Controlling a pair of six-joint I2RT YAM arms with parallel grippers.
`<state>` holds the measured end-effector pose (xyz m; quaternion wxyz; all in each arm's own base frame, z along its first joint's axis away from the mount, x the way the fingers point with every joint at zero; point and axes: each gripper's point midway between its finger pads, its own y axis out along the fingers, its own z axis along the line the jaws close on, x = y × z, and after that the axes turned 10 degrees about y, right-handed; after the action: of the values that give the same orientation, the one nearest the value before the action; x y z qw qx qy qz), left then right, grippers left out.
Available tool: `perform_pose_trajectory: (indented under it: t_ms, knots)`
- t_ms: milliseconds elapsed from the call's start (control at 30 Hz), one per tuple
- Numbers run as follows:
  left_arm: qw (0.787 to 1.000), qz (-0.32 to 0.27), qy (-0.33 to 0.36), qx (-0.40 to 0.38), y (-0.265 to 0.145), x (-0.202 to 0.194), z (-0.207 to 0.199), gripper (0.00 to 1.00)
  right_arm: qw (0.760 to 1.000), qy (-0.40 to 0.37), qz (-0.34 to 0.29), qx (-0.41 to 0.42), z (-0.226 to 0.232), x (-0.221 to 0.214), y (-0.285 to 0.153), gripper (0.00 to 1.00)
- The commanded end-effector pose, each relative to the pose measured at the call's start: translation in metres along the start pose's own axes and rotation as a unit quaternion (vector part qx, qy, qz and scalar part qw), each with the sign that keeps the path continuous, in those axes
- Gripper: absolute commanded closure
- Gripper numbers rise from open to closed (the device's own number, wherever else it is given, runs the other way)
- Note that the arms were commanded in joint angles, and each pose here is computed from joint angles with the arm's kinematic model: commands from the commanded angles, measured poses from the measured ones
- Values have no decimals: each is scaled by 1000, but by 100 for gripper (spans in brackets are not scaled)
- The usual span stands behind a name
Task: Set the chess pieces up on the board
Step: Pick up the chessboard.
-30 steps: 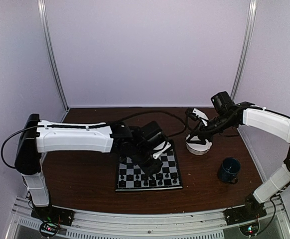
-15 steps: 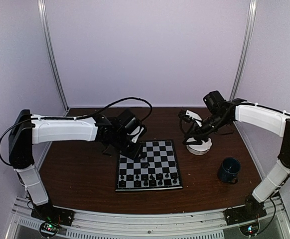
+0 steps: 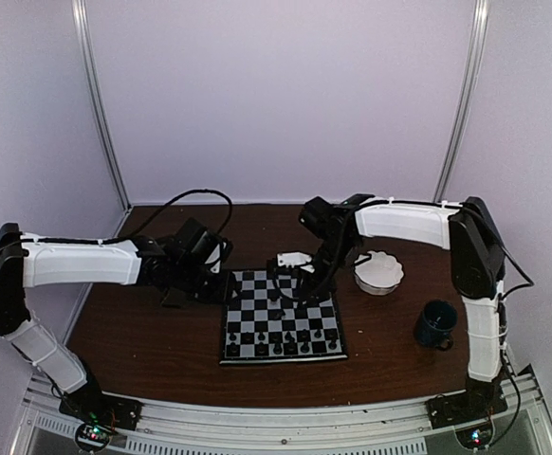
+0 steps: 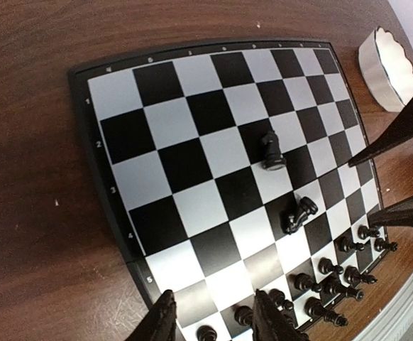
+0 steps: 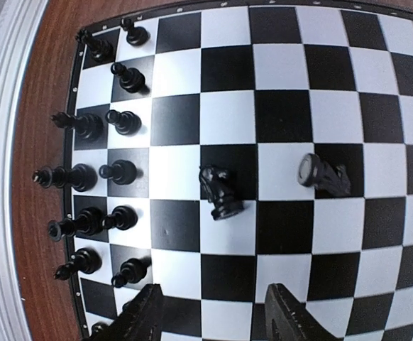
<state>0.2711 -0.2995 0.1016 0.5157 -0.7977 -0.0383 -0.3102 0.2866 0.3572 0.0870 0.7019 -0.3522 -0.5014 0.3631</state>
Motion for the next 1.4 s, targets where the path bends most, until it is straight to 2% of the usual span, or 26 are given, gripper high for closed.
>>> perform_pose_trajectory:
  t_ms: [0, 433, 733, 1000, 1167, 1367]
  knots:
    - [997, -58, -45, -9, -13, 15, 5, 62, 997, -45, 59, -26, -2, 0, 16, 48]
    - [997, -62, -38, 10, -19, 10, 14, 62, 990, -91, 93, -49, -4, 10, 56, 47]
    - [997, -65, -44, 13, -22, 7, 17, 62, 989, -104, 100, -38, 2, 7, 69, 59]
    - [997, -65, -51, 1, -17, 9, 12, 62, 990, -103, 93, -37, 6, 12, 68, 80]
    - [993, -81, -72, -54, -12, 16, -5, 61, 994, -79, 48, -55, 7, 24, 38, 85]
    - [975, -128, -117, -138, -15, 38, -31, 59, 997, -25, -45, -56, 13, 44, -15, 86]
